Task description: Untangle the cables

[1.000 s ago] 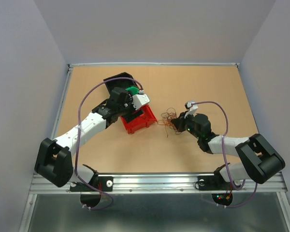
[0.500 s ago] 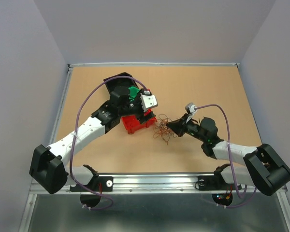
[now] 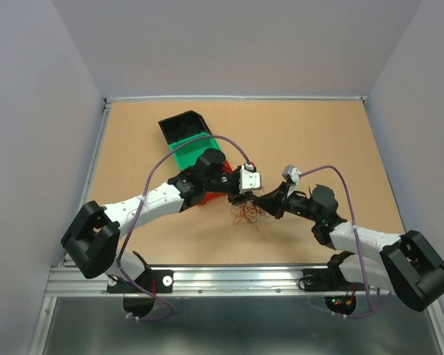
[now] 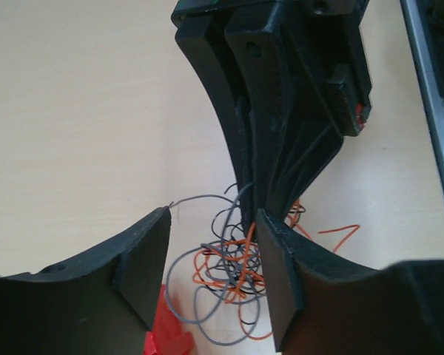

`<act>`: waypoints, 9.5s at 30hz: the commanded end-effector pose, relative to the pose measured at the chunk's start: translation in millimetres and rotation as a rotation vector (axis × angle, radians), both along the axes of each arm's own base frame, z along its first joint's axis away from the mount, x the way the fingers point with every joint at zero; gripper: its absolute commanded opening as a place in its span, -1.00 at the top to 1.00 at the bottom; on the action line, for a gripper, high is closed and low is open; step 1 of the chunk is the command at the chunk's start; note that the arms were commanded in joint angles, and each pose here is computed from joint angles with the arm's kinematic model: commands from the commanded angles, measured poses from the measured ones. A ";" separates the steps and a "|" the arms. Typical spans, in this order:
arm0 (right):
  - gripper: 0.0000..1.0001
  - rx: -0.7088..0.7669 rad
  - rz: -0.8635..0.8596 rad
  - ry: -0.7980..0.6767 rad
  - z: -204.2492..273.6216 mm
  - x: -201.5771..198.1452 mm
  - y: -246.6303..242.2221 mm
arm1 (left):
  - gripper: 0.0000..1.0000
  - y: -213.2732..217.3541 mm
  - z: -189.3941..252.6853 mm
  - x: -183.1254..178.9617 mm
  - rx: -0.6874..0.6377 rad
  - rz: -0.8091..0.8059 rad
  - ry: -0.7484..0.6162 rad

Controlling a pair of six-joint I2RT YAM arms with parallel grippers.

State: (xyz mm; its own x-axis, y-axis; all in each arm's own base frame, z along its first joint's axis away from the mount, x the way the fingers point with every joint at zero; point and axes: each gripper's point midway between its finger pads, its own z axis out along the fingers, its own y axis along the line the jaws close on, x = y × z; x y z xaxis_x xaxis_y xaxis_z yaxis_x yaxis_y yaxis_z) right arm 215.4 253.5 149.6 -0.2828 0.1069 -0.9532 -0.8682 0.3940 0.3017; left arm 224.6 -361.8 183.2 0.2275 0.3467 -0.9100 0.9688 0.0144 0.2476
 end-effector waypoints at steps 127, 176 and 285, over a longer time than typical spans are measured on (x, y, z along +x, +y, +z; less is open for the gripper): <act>-0.68 0.270 -0.986 -0.105 36.0 43.2 -159.0 | 1.00 321.7 246.8 158.6 -0.874 1.506 -0.468; -0.68 0.229 -0.922 -0.099 33.0 44.0 -145.5 | 1.00 201.9 20.5 241.8 -0.031 1.046 -0.040; 0.99 0.012 -0.693 0.170 -2.5 78.8 -68.3 | -0.69 146.3 41.8 146.7 0.003 0.750 -0.173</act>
State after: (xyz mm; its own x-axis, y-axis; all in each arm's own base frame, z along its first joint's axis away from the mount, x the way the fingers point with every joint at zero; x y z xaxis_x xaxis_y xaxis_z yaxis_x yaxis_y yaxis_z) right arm 314.4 144.7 95.3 -0.3906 0.2747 -0.8786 -0.0548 0.9458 0.3201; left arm 393.8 -183.3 221.1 -0.0185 0.4927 -0.8700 0.5252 0.7452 0.4109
